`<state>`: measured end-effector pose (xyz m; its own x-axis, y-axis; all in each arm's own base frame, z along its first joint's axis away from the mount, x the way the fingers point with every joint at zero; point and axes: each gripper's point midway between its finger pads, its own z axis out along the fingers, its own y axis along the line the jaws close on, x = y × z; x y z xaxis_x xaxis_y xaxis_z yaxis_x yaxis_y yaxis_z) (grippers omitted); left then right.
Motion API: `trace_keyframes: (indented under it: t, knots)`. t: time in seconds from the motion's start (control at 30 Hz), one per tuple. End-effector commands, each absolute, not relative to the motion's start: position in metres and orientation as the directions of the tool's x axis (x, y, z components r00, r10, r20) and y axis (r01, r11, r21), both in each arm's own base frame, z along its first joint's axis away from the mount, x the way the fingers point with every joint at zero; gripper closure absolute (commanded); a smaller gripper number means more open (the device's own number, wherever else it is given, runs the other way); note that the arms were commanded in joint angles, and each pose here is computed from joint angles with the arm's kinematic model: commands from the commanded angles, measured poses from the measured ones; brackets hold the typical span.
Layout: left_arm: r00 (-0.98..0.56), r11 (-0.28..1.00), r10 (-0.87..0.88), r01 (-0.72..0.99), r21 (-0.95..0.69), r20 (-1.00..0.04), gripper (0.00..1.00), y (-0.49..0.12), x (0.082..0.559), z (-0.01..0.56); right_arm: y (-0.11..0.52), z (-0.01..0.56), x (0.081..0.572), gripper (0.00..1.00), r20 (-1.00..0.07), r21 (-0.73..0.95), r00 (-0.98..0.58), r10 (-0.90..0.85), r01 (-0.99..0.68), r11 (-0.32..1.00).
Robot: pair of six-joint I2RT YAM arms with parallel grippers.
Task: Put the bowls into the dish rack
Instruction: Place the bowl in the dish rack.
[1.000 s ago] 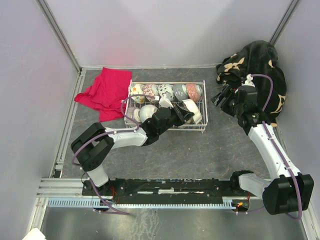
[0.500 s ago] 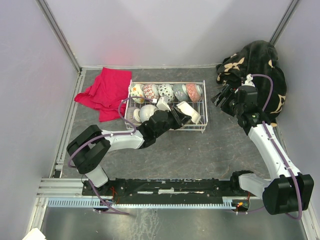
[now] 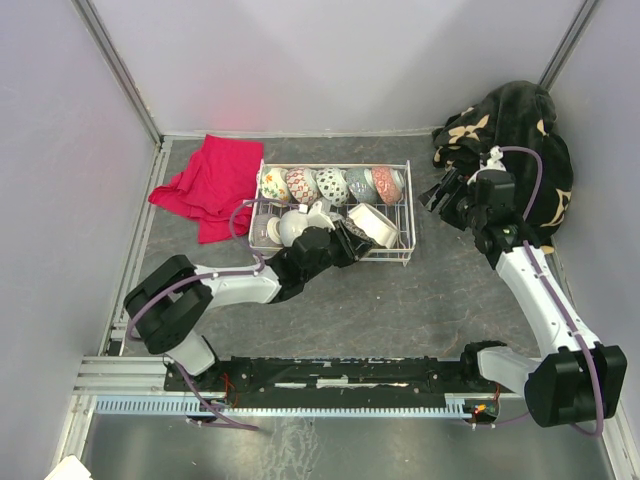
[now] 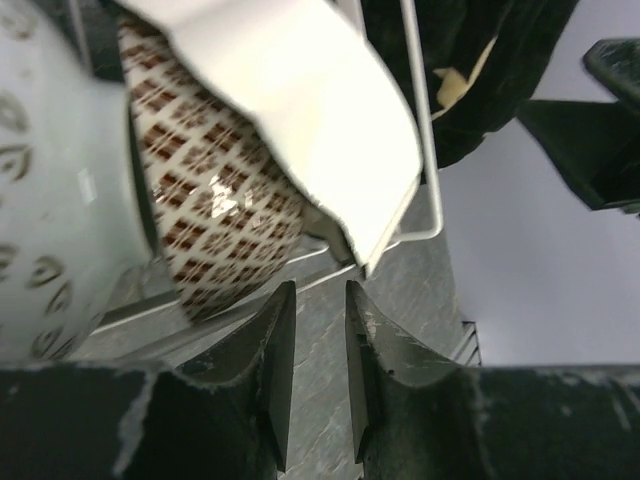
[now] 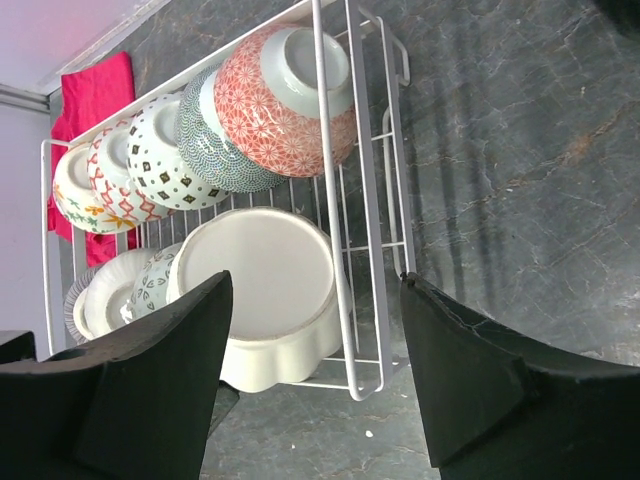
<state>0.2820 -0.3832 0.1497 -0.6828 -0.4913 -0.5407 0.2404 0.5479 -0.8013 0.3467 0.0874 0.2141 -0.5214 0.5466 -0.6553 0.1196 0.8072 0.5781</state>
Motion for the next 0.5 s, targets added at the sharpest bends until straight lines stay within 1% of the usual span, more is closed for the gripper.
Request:
trace_keyframes:
  t: [0.0,0.1,0.23,0.47]
  knots:
    - [-0.654,0.601,-0.460,0.270,-0.753,-0.601,0.67,-0.368,0.279,0.151,0.096,0.231,0.356,0.25,-0.675,0.604,-0.505,0.538,0.041,0.796]
    - [-0.646,0.593,-0.464,0.281,-0.754,-0.606,0.64,-0.365,0.278,0.160,0.102,0.232,0.358,0.25,-0.671,0.613,-0.519,0.529,0.012,0.790]
    - [-0.640,0.588,-0.460,0.301,-0.751,-0.616,0.63,-0.363,0.274,0.170,0.115,0.234,0.359,0.27,-0.672,0.621,-0.542,0.505,-0.041,0.783]
    - [-0.601,0.581,-0.471,0.339,-0.740,-0.646,0.63,-0.347,0.263,0.196,0.148,0.235,0.357,0.28,-0.708,0.570,-0.585,0.397,-0.141,0.809]
